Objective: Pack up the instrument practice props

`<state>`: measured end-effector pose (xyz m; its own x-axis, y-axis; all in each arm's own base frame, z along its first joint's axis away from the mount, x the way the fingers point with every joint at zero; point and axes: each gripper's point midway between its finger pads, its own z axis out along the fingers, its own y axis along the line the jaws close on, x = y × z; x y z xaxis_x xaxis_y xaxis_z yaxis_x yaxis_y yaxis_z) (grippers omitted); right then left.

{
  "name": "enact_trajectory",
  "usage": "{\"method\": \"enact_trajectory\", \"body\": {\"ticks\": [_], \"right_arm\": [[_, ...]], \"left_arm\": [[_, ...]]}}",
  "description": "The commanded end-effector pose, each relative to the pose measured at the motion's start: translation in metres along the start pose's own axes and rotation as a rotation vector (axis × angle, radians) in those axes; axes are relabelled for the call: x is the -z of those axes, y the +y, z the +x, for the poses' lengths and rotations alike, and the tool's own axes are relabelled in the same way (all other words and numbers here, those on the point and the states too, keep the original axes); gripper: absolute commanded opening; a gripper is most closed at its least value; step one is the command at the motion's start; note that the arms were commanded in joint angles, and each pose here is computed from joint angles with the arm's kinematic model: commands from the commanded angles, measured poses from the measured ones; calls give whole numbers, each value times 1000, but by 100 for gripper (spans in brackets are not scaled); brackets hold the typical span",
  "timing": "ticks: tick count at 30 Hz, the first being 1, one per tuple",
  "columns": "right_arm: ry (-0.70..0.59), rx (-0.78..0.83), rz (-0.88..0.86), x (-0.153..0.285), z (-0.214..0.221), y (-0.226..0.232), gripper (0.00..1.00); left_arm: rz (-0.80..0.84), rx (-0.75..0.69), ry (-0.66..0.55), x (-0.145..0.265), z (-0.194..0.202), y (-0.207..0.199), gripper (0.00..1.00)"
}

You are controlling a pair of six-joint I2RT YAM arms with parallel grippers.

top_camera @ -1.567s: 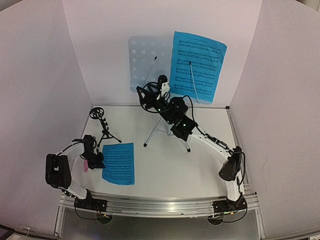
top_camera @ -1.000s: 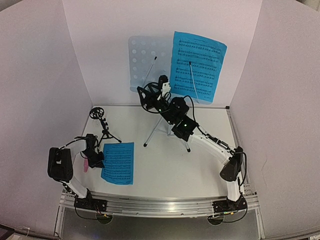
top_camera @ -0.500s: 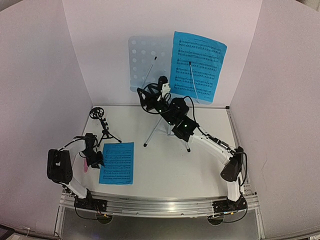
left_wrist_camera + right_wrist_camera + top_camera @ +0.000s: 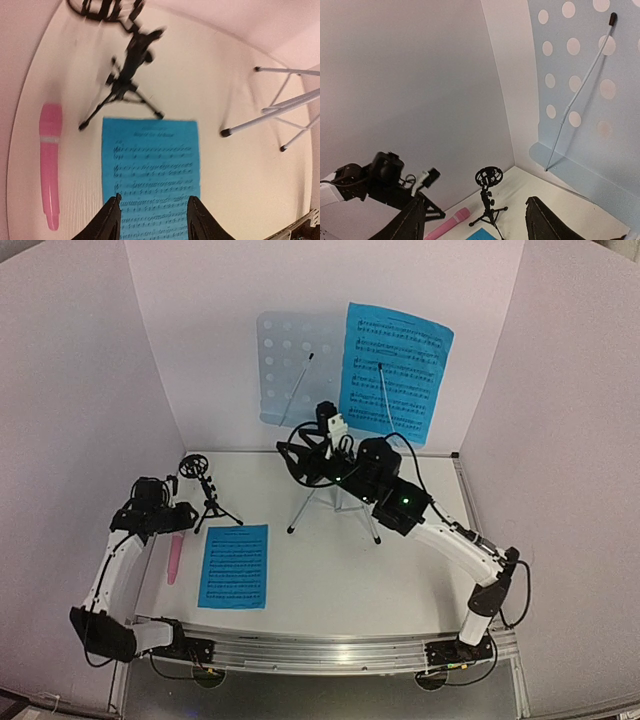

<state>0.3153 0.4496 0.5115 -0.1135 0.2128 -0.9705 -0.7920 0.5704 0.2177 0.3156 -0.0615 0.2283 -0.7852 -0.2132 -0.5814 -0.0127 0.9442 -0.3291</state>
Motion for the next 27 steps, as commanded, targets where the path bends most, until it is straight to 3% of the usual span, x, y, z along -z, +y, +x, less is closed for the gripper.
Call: {"method": "enact_trajectory", "body": {"ticks": [1, 10, 20, 27], "right_arm": [[141, 36, 25, 51, -4, -2, 66], [157, 124, 313, 132, -46, -48, 67], [50, 132, 557, 183, -112, -93, 70], [125, 91, 610, 190, -109, -137, 72]], "left_arm": [[175, -264, -356, 66, -65, -68, 47], [480, -486, -525, 117, -119, -192, 55], [724, -683, -582, 157, -122, -318, 59], [855, -750, -646, 182, -114, -398, 60]]}}
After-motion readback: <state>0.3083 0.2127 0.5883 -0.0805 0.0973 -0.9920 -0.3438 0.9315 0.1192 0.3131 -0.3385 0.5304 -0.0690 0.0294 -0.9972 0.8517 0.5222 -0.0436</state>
